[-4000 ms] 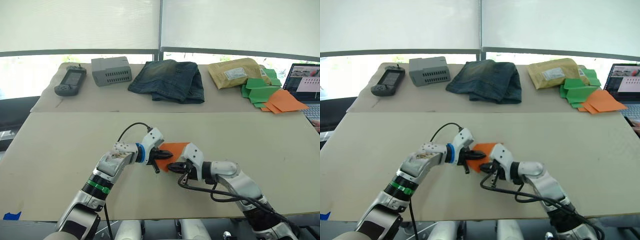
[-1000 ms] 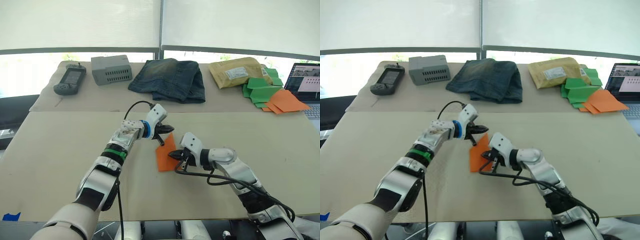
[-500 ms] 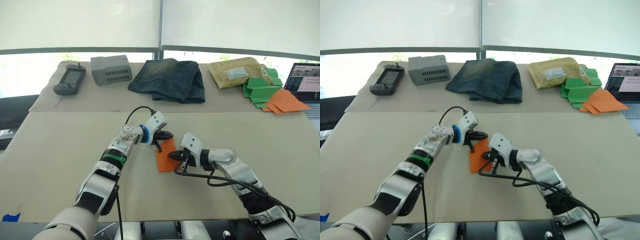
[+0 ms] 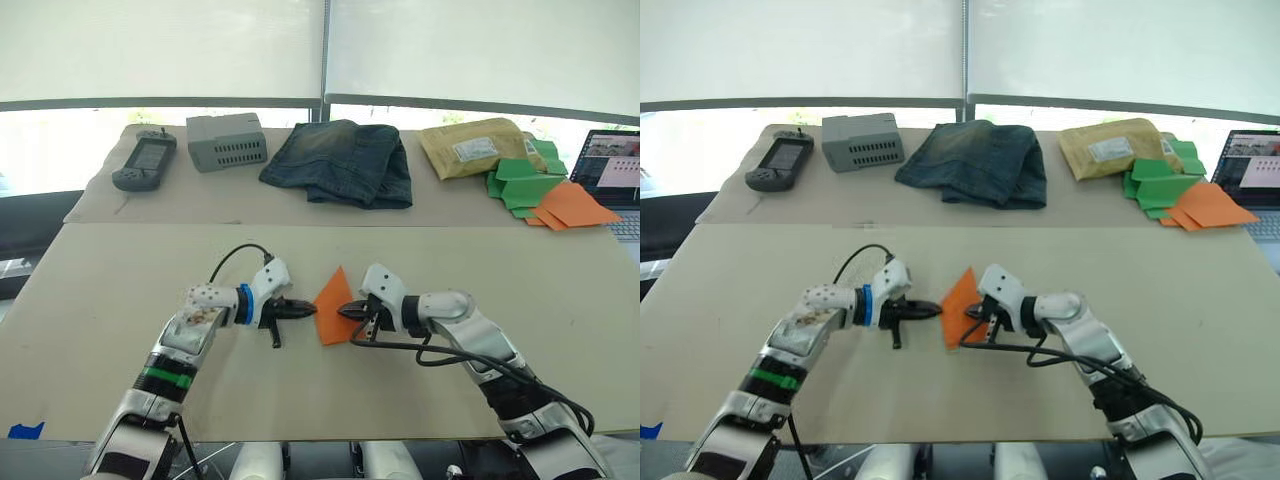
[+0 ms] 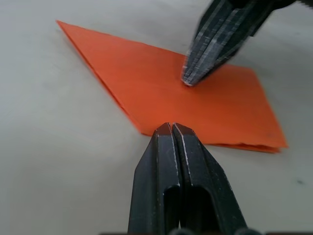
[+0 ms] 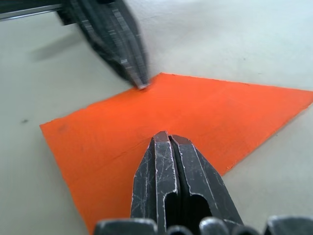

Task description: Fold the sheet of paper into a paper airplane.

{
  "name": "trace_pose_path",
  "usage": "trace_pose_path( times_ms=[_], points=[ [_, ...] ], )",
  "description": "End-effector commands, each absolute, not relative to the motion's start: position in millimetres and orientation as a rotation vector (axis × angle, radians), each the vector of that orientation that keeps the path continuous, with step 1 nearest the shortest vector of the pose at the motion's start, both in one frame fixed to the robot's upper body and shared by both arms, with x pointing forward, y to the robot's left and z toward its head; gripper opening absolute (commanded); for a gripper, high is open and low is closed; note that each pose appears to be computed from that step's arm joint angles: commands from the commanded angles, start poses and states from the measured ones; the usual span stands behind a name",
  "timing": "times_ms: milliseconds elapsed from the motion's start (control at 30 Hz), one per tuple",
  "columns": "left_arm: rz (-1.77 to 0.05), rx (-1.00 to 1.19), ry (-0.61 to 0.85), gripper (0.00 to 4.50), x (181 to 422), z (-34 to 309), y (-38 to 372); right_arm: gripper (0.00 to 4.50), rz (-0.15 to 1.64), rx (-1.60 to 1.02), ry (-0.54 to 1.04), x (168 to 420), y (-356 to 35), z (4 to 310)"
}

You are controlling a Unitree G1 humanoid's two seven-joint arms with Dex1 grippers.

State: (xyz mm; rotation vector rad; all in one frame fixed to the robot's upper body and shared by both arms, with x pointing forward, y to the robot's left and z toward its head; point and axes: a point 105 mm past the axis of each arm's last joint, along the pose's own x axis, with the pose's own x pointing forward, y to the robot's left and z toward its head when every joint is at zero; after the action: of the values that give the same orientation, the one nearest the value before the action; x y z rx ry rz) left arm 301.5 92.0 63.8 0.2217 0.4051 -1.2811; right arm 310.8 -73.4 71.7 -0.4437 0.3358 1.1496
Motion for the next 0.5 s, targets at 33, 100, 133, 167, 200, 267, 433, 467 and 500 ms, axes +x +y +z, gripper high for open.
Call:
trace_pose_path(
  times_ms=[33, 100, 133, 167, 200, 267, 433, 467, 500],
  points=[
    [-1.309, 0.195, 0.472, 0.06, 285.9, 54.8, 94.4, 0.00, 1.145, -0.455, 0.432, 306.6, -81.4, 50.3],
    [-1.284, 0.180, 0.477, 0.06, 285.4, 56.3, 100.2, 0.00, 1.152, -0.457, 0.412, 306.8, -79.2, 53.8],
    [-1.273, 0.169, 0.476, 0.06, 285.5, 57.9, 103.2, 0.00, 1.155, -0.457, 0.397, 307.1, -78.3, 57.0],
    [-1.263, 0.154, 0.473, 0.06, 285.5, 60.1, 105.8, 0.00, 1.160, -0.459, 0.379, 306.7, -77.7, 61.1],
    [-1.256, 0.135, 0.469, 0.06, 285.3, 63.1, 108.3, 0.00, 1.163, -0.459, 0.356, 306.6, -77.1, 66.7],
    [-1.246, 0.103, 0.449, 0.06, 284.5, 72.1, 115.2, 0.00, 1.132, -0.461, 0.274, 309.5, -77.4, 86.8],
    [-1.192, 0.058, 0.386, 0.00, 284.0, 95.6, 130.8, 0.93, 1.157, -0.416, 0.165, 289.2, -74.3, 125.6],
    [-1.178, 0.052, 0.372, 0.00, 284.6, 100.0, 133.4, 1.25, 1.166, -0.420, 0.165, 283.0, -74.5, 127.8],
    [-1.163, 0.044, 0.362, 0.00, 285.7, 103.7, 136.0, 1.63, 1.169, -0.441, 0.161, 278.0, -75.3, 128.5]
  ],
)
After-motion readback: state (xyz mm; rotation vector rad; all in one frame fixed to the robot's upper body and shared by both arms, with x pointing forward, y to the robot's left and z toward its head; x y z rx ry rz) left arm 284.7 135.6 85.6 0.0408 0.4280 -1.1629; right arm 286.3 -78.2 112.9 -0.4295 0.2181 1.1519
